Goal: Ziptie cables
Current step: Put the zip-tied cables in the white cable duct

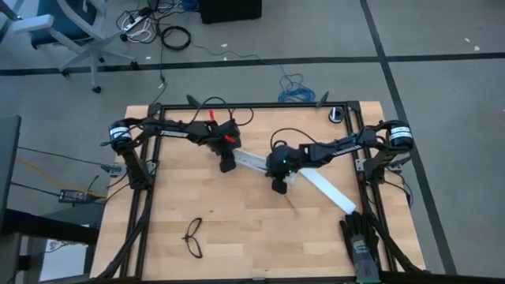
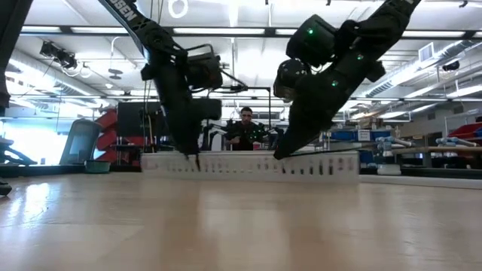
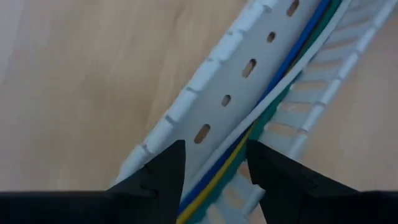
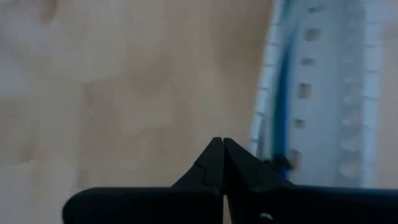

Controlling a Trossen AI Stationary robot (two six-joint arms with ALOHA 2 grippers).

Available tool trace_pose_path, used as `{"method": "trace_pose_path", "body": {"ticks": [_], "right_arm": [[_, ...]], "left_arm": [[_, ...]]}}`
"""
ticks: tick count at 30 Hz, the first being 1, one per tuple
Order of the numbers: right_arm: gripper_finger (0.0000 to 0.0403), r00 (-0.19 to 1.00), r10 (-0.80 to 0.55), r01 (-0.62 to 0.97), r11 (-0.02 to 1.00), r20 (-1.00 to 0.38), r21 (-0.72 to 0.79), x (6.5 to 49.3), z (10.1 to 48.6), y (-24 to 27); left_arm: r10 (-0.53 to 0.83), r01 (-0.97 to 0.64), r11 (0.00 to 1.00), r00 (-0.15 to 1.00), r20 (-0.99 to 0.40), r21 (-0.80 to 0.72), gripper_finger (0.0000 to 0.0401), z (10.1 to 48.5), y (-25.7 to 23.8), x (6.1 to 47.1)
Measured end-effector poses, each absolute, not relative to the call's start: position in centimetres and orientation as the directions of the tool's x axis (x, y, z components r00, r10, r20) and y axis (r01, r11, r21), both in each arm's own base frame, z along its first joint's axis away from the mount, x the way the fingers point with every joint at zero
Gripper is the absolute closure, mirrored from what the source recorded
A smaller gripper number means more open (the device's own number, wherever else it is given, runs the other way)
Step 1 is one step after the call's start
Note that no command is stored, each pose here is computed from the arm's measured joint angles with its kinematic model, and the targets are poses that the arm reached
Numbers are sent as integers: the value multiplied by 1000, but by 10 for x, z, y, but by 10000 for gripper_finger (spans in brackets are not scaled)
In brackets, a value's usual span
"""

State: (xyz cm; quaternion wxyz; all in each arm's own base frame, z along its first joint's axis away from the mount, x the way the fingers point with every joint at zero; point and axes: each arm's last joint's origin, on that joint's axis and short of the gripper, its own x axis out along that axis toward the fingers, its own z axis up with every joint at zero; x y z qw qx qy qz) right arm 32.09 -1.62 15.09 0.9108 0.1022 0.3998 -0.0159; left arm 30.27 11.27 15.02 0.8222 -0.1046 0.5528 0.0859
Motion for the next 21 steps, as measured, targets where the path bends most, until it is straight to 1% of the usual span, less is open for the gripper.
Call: {"method": "trace_pose_path", "body": {"ticks": [2, 6, 8, 9, 12, 16, 18, 21], "right_arm": [[403, 710, 35, 104, 983, -703, 154, 323, 154, -25], [403, 782, 82, 33, 984, -618, 172, 328, 160, -38], [403, 809, 98, -2, 986, -580, 164, 330, 164, -42], [403, 812, 96, -3, 987, -576, 160, 330, 166, -44], [403, 810, 86, -4, 990, -580, 140, 324, 176, -46], [403, 775, 37, 31, 995, -631, 96, 307, 190, -45], [403, 784, 31, 36, 995, -619, 95, 299, 197, -44], [403, 802, 28, 41, 994, -596, 101, 290, 204, -41]], "left_arm": [[49, -273, 961, 323, -945, -44, 219, 152, 112, 297], [74, -266, 964, 284, -956, -4, 219, 164, 108, 284], [111, -263, 964, 308, -945, 28, 219, 178, 107, 279], [137, -267, 963, 338, -931, 45, 219, 189, 107, 277], [167, -260, 964, 407, -898, 61, 219, 213, 104, 269], [193, -253, 965, 495, -847, 73, 219, 235, 99, 262], [195, -263, 963, 507, -840, 64, 219, 238, 98, 261], [187, -286, 957, 472, -861, 51, 219, 226, 97, 257]]}}
